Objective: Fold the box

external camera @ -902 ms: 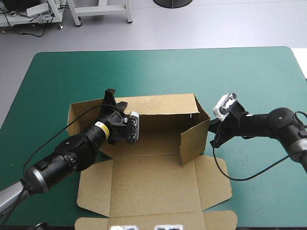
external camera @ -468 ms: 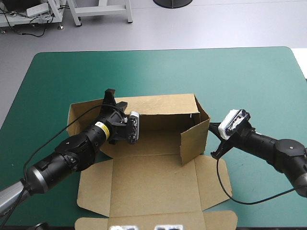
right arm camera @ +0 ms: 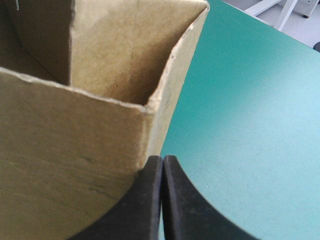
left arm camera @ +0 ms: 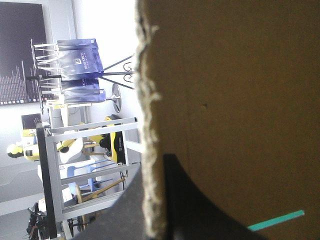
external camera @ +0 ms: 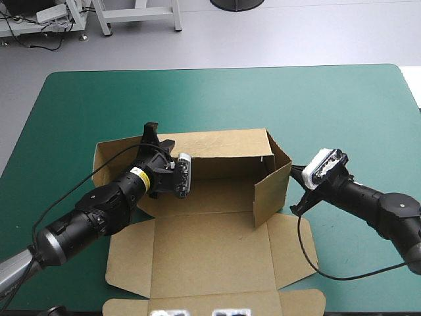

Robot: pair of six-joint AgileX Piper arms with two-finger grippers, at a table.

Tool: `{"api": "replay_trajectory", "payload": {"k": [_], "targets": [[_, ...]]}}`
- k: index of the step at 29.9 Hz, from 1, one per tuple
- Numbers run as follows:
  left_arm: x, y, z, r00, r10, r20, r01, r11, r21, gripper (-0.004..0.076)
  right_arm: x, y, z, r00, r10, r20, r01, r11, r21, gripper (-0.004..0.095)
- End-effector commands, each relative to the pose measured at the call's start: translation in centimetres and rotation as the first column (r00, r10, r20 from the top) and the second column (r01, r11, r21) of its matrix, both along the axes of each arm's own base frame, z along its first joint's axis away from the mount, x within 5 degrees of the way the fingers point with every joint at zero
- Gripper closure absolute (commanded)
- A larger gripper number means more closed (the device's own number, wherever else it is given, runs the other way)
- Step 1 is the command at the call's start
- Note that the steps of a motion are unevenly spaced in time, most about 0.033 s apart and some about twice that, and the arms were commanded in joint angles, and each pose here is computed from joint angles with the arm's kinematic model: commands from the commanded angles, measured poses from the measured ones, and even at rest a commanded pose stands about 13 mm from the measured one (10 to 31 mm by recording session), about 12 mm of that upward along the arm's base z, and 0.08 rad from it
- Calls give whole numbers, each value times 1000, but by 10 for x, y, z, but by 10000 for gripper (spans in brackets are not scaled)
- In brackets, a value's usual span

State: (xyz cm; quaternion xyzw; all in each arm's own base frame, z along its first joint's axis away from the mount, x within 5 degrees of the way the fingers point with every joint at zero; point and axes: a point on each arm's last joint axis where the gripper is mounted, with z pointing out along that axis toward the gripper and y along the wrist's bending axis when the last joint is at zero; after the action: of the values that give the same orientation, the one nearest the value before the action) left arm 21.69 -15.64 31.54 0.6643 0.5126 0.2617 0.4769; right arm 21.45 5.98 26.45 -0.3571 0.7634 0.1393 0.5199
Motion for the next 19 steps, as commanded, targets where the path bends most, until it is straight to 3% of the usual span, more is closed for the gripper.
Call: {"api": "replay_trajectory", "payload": {"k": [1, 12, 16, 19], "targets": [[-3, 0, 12, 999, -17, 37, 18, 999, -30, 729, -4, 2, 17, 998, 2, 60, -4, 999, 39, 931], [-3, 0, 12, 999, -17, 37, 18, 999, -30, 729, -5, 1, 18, 999, -21, 36, 19, 998, 64, 932], [-3, 0, 12, 999, -19, 42, 20, 999, -25, 729, -5, 2, 19, 998, -50, -35, 55, 987, 148, 928], [-3, 0, 12, 999, -22, 49, 23, 1000, -17, 729, -9, 6, 20, 1000, 19, -21, -16, 989, 147, 831]]}}
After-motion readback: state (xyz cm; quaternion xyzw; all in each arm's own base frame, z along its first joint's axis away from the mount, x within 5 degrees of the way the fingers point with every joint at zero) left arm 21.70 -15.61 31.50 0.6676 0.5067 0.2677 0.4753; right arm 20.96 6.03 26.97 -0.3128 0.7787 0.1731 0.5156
